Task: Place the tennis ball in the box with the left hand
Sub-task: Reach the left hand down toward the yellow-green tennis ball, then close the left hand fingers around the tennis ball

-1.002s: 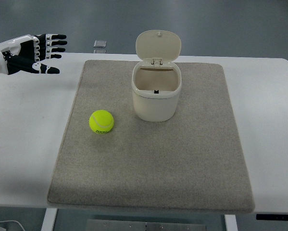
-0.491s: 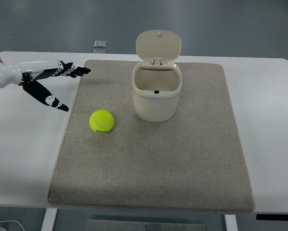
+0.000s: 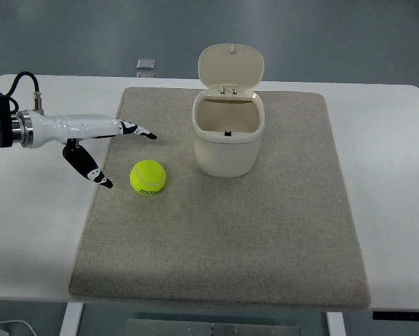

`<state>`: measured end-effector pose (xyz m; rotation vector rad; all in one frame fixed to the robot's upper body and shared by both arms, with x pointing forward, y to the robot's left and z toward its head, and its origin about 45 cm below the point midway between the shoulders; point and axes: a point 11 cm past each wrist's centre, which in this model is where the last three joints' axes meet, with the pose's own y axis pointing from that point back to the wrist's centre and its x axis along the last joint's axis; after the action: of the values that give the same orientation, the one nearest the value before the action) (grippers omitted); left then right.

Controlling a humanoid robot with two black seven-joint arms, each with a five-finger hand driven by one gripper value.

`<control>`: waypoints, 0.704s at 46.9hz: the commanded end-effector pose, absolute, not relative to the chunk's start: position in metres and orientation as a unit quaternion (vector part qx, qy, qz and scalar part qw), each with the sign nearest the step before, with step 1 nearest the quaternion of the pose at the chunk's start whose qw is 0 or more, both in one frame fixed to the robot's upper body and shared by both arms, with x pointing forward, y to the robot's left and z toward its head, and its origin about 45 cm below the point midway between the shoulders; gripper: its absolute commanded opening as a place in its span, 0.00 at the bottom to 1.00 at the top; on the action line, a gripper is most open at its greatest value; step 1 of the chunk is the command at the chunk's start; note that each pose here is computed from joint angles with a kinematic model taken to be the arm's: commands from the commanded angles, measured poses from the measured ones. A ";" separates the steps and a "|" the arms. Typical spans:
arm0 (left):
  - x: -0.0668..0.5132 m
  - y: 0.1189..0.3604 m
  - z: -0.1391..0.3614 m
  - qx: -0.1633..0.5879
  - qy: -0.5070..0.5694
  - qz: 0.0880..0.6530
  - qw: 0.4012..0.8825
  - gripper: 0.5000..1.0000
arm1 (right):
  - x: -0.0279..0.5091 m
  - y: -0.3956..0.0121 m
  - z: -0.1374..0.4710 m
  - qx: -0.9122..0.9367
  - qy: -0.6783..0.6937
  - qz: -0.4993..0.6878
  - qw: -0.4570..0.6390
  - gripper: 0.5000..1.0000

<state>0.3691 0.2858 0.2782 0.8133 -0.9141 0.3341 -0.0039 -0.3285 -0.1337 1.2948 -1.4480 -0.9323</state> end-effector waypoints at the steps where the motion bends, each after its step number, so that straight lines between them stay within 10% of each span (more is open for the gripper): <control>1: 0.370 0.279 0.267 0.387 -0.462 0.150 0.784 0.98 | -0.004 -0.329 -0.134 0.529 -0.592 -0.381 0.474 0.88; 33: 0.370 0.252 0.240 0.395 -0.493 0.106 0.768 0.86 | -0.004 -0.329 -0.134 0.529 -0.592 -0.381 0.474 0.88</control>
<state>0.3696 0.2527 0.2403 0.8582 -1.0682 0.2325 -0.0040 -0.3285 -0.1337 1.2946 -1.4479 -0.9325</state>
